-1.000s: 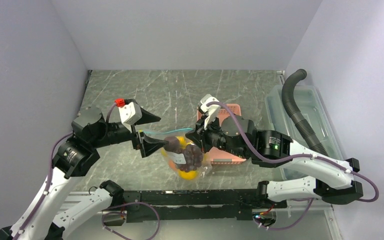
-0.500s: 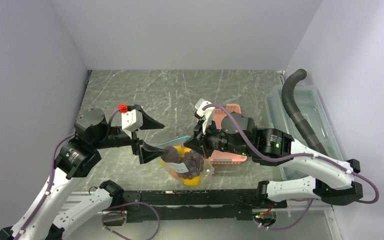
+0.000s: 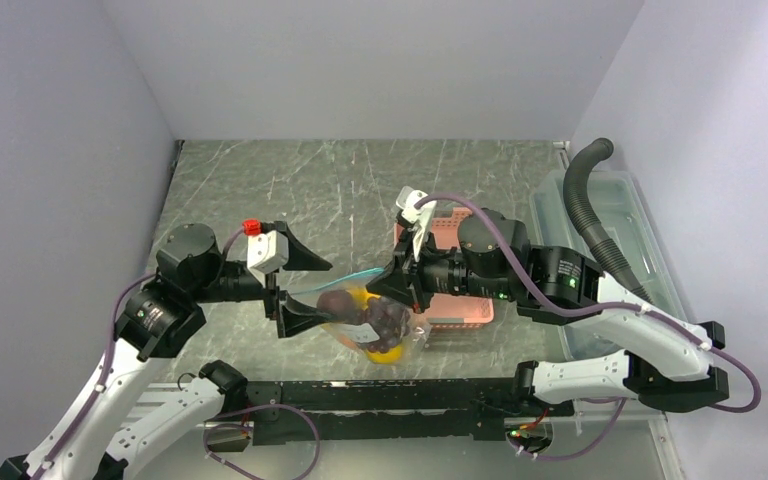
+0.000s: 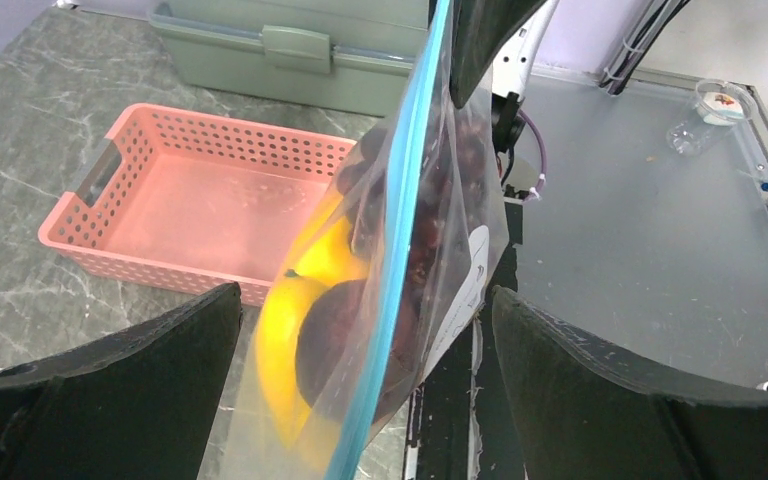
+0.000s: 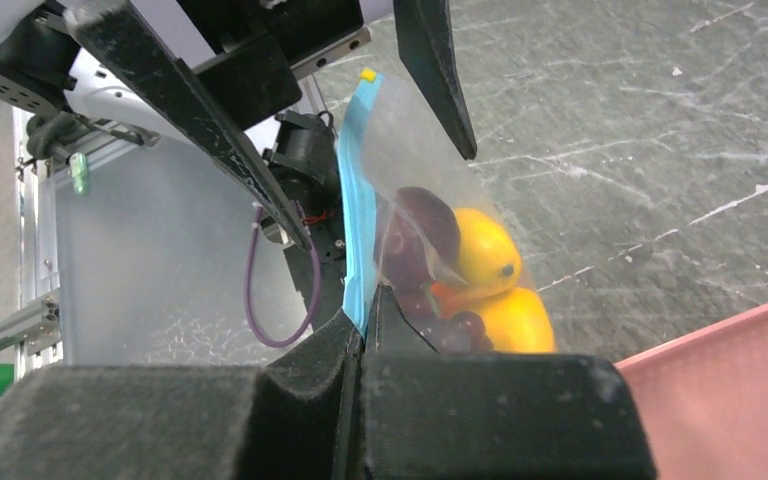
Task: Place the food in the zip-top bag and seal the zipper
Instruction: Place the zipper food storage bag at the center of the board.
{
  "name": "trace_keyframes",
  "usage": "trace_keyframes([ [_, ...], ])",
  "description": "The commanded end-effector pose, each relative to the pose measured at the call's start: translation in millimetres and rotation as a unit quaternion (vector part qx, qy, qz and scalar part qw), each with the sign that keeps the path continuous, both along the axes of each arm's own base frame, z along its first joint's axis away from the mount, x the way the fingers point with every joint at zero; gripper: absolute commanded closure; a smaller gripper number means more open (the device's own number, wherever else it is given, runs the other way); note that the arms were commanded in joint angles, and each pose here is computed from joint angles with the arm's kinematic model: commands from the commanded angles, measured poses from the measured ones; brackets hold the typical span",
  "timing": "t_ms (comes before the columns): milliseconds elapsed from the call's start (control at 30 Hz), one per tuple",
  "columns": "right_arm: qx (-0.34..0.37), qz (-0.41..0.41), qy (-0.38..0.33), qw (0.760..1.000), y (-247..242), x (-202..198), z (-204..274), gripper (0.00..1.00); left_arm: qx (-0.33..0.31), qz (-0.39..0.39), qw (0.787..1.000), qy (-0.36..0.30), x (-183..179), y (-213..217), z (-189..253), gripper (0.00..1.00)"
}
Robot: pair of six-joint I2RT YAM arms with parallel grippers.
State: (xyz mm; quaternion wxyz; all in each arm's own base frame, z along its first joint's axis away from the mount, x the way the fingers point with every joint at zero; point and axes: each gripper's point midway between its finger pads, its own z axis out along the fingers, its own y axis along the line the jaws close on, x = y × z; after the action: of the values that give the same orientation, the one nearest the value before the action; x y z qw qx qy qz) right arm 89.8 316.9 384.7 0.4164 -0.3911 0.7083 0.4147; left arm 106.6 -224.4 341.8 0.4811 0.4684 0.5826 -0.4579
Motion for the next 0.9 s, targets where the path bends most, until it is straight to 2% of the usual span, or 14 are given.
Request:
trace_keyframes([
  [0, 0.067, 0.021, -0.022, 0.997, 2.7, -4.8, 47.9, 1.0, -0.005, -0.023, 1.0, -0.021, -5.6, -1.6, 1.1, 0.01],
  [233, 0.07, 0.032, -0.02, 0.997, 5.4, -7.0, 50.0, 1.0, -0.006, -0.025, 0.999, -0.021, -6.2, -1.7, -0.8, 0.05],
  [500, 0.072, 0.034, -0.019, 0.997, 6.3, -7.4, 49.6, 1.0, -0.004, -0.032, 0.999, -0.021, -8.1, -2.1, -2.6, 0.18],
  [733, 0.079, 0.033, -0.024, 0.996, 4.3, -7.3, 54.2, 1.0, -0.001, -0.045, 0.999, -0.012, -8.9, -4.5, -6.7, 0.37],
  [867, 0.082, 0.036, -0.027, 0.996, 3.9, -8.2, 56.3, 1.0, 0.003, -0.05, 0.999, -0.007, -7.6, -6.5, -8.8, 0.52],
])
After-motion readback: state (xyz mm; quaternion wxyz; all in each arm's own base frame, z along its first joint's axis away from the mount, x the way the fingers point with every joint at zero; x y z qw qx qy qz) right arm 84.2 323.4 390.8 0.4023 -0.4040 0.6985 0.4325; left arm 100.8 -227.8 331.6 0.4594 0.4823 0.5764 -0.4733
